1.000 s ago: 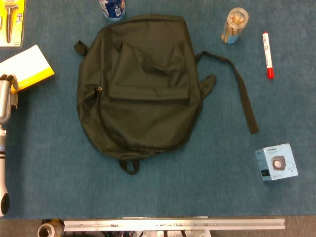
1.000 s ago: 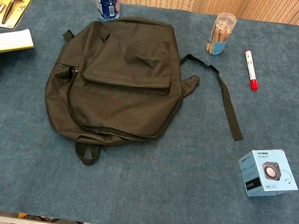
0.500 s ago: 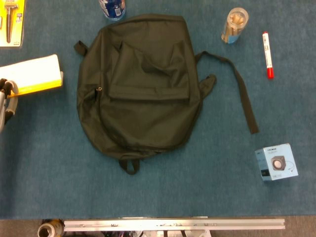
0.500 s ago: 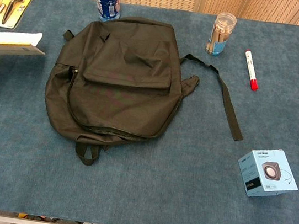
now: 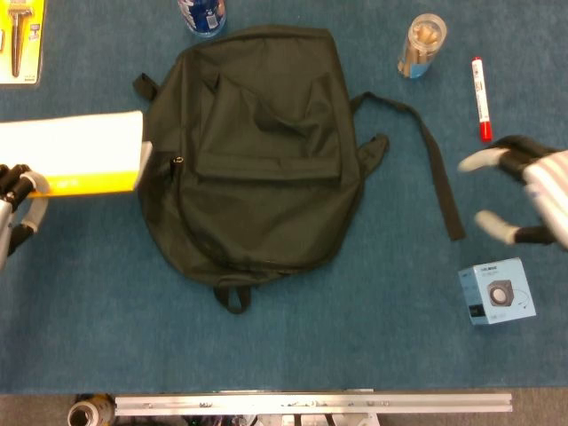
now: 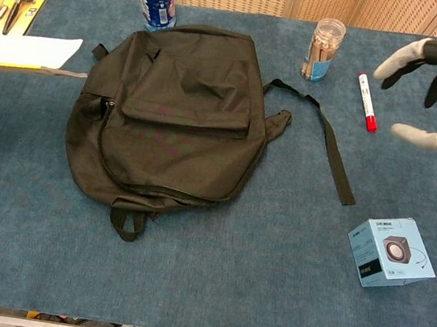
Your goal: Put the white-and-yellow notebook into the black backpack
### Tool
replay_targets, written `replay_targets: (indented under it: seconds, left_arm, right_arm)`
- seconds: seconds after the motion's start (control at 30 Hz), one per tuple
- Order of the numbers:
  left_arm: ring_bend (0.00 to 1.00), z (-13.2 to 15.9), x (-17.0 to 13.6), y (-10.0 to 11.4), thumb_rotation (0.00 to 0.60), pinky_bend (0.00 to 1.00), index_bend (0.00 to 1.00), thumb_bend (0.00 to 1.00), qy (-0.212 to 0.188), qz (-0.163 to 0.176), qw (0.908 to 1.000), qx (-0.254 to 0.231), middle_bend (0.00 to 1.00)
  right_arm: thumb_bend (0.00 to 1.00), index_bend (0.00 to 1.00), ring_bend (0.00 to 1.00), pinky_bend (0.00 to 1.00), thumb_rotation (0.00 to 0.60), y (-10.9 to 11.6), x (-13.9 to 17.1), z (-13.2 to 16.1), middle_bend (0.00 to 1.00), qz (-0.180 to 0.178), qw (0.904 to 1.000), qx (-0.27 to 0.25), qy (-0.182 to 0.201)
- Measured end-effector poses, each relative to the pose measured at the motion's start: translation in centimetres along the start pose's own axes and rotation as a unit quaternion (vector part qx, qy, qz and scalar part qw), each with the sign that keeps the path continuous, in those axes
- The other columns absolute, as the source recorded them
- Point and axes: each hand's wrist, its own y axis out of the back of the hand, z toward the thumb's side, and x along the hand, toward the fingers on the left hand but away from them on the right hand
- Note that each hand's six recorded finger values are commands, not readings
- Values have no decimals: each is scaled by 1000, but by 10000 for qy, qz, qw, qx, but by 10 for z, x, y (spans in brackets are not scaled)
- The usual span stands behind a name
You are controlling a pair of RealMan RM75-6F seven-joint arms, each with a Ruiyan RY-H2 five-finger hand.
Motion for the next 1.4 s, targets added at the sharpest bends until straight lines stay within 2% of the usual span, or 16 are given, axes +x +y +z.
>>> replay_targets:
  seconds: [0.13,0.23,0.47,0.67,0.87,1.4]
  left_arm:
    - [579,10,-3,5,600,682,573,353,-166,5,9999,-24,620]
    - [579,15,-7,8,600,682,572,353,-255,6,9997,-49,620]
    - [579,19,-14,13,600,682,572,353,-316,0,9995,-55,620]
    - [579,19,-18,12,600,682,574,352,-320,-44,9995,-47,620]
    - [579,18,-20,11,600,682,573,352,-332,-74,9994,-7,620]
    - [579,13,-24,8,600,682,574,353,-239,-144,9996,21,620]
  right_arm:
    - [120,343,257,416,600,-17,-19,26,398,531,9983,-131,204]
    - [97,343,257,416,600,-30,-33,42,398,804,9961,-224,297]
    - [75,343,257,416,600,-68,-65,82,398,1332,9895,-254,507]
    - [64,342,257,416,600,-107,-87,113,398,1710,9837,-138,537]
    - [53,343,257,416,600,-137,-105,137,390,1783,9827,137,488]
    - [49,343,257,416,600,-181,-128,163,388,1730,9810,724,506]
